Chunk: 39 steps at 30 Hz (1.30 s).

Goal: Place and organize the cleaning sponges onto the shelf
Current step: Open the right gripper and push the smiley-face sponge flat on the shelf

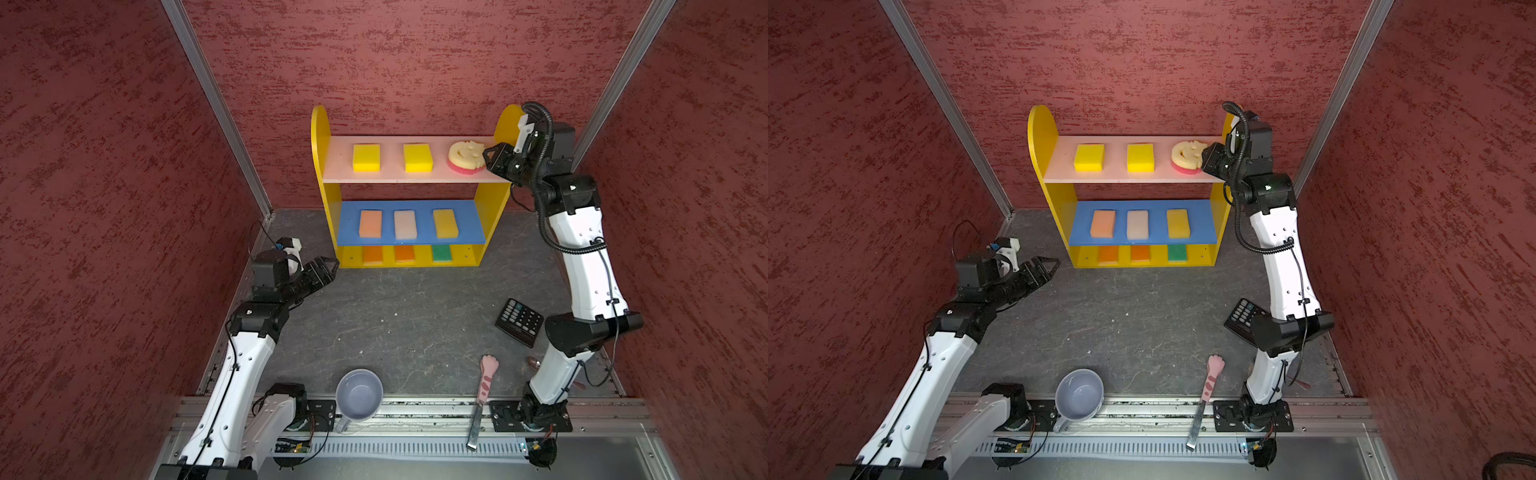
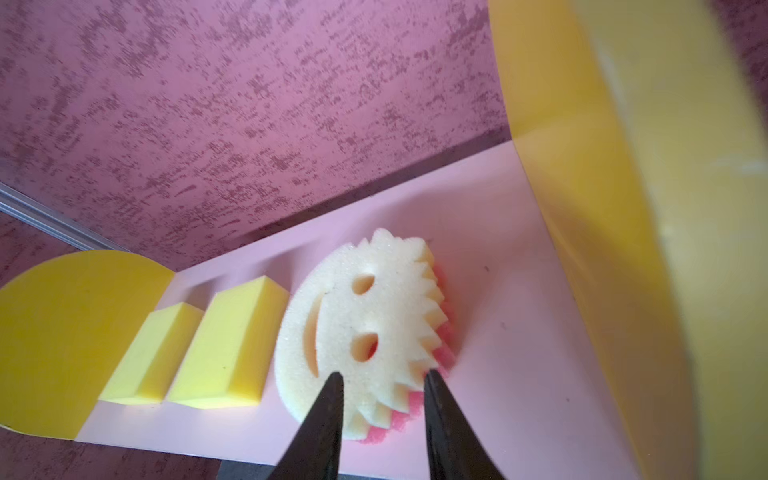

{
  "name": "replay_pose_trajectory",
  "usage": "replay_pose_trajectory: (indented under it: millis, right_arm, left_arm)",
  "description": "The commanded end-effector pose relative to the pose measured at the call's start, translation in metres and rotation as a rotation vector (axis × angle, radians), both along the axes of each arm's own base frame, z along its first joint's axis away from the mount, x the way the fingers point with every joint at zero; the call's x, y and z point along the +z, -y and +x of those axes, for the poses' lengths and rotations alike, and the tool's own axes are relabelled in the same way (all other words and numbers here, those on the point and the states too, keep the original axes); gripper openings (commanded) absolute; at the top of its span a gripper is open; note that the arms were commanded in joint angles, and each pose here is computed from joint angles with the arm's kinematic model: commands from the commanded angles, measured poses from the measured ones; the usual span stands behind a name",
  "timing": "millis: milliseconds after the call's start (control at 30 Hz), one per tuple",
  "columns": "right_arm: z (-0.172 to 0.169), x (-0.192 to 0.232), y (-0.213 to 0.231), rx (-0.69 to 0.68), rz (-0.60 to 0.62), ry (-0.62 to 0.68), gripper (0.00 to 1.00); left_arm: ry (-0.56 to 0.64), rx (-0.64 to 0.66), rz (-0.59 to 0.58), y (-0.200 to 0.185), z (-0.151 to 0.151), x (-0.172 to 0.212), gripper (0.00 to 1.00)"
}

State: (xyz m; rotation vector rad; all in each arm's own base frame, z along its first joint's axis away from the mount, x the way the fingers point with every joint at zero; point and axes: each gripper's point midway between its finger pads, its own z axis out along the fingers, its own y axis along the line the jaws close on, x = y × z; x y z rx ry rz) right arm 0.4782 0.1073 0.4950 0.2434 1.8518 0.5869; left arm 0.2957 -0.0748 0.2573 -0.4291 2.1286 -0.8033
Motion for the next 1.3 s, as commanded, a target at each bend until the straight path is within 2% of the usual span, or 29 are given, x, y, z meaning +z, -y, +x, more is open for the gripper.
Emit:
replay_pose_trajectory:
  millis: [0, 100, 133, 167, 233, 267, 633, 1267]
  right_arm:
    - [-0.012, 0.017, 0.004, -0.003, 0.005, 0.033, 0.34]
    - [-0.022, 0.020, 0.003, 0.007, 0.004, 0.035, 0.34]
    - [-0.025, 0.021, 0.000, 0.021, 0.008, 0.035, 0.30]
    - [-0.028, 0.021, -0.003, 0.037, 0.011, 0.034, 0.24]
    - [-0.034, 0.017, -0.015, 0.077, 0.011, 0.023, 0.04]
    - [-0.037, 0.014, -0.020, 0.091, 0.008, 0.015, 0.00]
    - [-0.036, -0.026, -0.056, 0.201, 0.007, -0.070, 0.00]
    - [-0.012, -0.035, -0.040, 0.114, -0.010, -0.071, 0.00]
  left_arm:
    - [0.022, 0.005, 0.012, -0.003, -0.001, 0.004, 0.79]
    - [0.018, 0.005, 0.011, -0.003, -0.001, 0.004, 0.79]
    - [0.016, 0.005, 0.009, -0.003, 0.000, 0.003, 0.79]
    - [0.015, 0.007, 0.008, -0.003, 0.000, 0.003, 0.79]
    - [0.015, 0.008, 0.003, -0.003, 0.000, 0.003, 0.79]
    - [0.017, 0.008, 0.000, -0.003, 0.001, 0.003, 0.79]
    - [0.006, 0.012, -0.012, -0.002, 0.003, 0.001, 0.79]
    - [0.003, 0.010, 0.001, -0.003, 0.003, 0.002, 0.79]
